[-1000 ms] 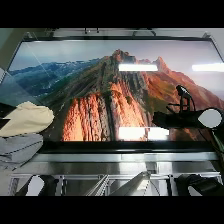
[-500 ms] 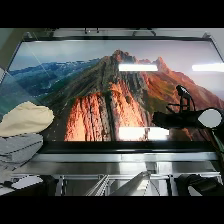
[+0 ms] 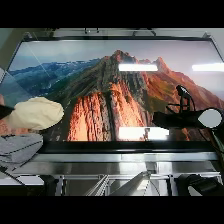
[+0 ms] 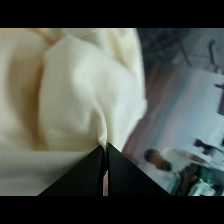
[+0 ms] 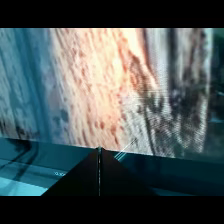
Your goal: Fold the shirts.
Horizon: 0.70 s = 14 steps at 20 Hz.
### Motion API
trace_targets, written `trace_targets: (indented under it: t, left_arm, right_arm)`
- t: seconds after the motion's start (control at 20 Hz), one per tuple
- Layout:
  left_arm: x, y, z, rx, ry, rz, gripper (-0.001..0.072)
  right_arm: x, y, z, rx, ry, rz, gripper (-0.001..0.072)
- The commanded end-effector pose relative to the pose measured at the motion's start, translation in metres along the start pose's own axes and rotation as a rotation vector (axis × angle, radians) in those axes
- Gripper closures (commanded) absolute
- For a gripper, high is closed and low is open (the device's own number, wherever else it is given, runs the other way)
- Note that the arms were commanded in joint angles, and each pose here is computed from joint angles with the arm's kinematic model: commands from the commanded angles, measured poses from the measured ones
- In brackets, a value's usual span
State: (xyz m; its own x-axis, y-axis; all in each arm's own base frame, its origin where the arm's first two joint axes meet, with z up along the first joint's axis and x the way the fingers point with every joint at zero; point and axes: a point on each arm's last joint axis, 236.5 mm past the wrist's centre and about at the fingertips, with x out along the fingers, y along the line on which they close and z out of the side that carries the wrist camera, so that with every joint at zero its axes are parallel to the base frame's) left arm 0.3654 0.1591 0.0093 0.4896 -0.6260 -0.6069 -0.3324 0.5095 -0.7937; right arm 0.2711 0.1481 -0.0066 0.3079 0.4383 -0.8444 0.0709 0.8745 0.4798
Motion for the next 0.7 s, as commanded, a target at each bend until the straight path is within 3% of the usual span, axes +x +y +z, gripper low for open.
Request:
trace_targets:
  t: [0.0, 0.15, 0.25, 0.45, 0.6, 0.65]
  left_arm:
    - [0.005, -0.183, -0.010, 0.281, 0.021, -0.491, 0.0690]
    - [0.009, -0.321, -0.077, 0.470, 0.125, -0.833, 0.0684]
    - [0.031, -0.361, -0.126, 0.510, 0.258, -0.913, 0.0684]
    - [0.091, -0.370, -0.196, 0.500, 0.526, -0.900, 0.0684]
    - [0.150, -0.322, -0.225, 0.498, 0.687, -0.686, 0.0679]
    - [0.164, -0.303, -0.228, 0.492, 0.723, -0.615, 0.0549]
  right_arm:
    - [0.000, 0.000, 0.000, 0.000, 0.001, 0.000, 0.0687]
    - [0.000, 0.000, 0.000, -0.001, 0.001, 0.001, 0.0687]
    - [0.000, 0.000, 0.000, 0.000, 0.001, 0.000, 0.0687]
    - [0.000, -0.001, -0.008, -0.001, 0.032, -0.005, 0.0687]
    - [0.000, -0.002, -0.013, -0.001, 0.054, -0.009, 0.0687]
    - [0.000, -0.002, -0.013, -0.001, 0.054, -0.010, 0.0686]
